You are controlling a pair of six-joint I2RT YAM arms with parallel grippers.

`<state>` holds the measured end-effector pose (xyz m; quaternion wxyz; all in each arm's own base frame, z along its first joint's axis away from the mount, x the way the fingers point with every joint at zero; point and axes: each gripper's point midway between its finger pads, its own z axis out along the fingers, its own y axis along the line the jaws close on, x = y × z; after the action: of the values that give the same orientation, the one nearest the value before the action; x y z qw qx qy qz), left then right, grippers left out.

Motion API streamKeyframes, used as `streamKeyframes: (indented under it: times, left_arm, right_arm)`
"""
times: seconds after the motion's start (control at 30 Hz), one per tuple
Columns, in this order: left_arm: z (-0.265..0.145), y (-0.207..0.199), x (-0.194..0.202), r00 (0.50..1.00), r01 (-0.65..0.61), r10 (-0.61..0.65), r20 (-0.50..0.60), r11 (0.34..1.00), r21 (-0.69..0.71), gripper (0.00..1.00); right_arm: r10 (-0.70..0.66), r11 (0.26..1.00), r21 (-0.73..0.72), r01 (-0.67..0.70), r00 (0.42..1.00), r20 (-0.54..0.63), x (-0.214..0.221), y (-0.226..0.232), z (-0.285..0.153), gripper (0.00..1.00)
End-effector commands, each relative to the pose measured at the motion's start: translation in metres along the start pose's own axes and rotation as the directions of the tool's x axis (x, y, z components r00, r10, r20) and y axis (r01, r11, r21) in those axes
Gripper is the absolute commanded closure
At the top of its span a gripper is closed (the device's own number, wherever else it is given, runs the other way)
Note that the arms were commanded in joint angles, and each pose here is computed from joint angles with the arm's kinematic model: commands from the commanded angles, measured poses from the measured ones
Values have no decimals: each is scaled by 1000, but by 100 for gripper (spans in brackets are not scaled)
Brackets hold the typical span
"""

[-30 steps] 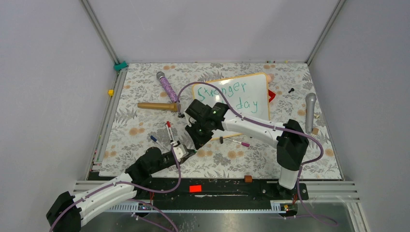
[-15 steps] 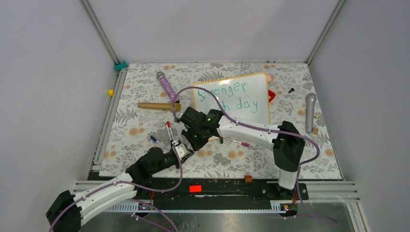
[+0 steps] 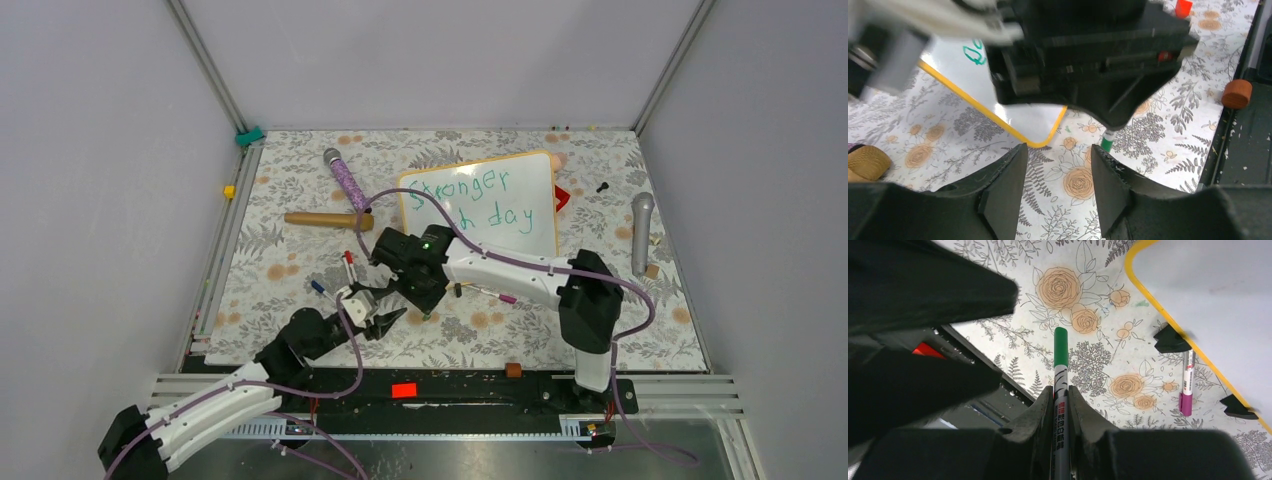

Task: Write a sentence on the whiteboard
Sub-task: Close the whiteboard marker at the center of the board.

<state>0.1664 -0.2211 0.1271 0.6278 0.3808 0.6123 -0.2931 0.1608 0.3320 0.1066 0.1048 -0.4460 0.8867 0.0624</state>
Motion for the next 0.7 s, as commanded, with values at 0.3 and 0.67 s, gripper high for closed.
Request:
streamKeyframes:
  times: [0.3, 0.67]
  left_arm:
    - [-7, 21, -21, 998, 9, -1, 66, 992, -122, 49]
    - [-9, 36, -21, 997, 69, -57, 61, 975, -212, 46]
  right_arm:
    - [-8, 993, 116, 19, 995, -96, 16, -2, 56, 100]
    - [108, 985, 76, -152, 905, 411, -72, -10, -21, 100]
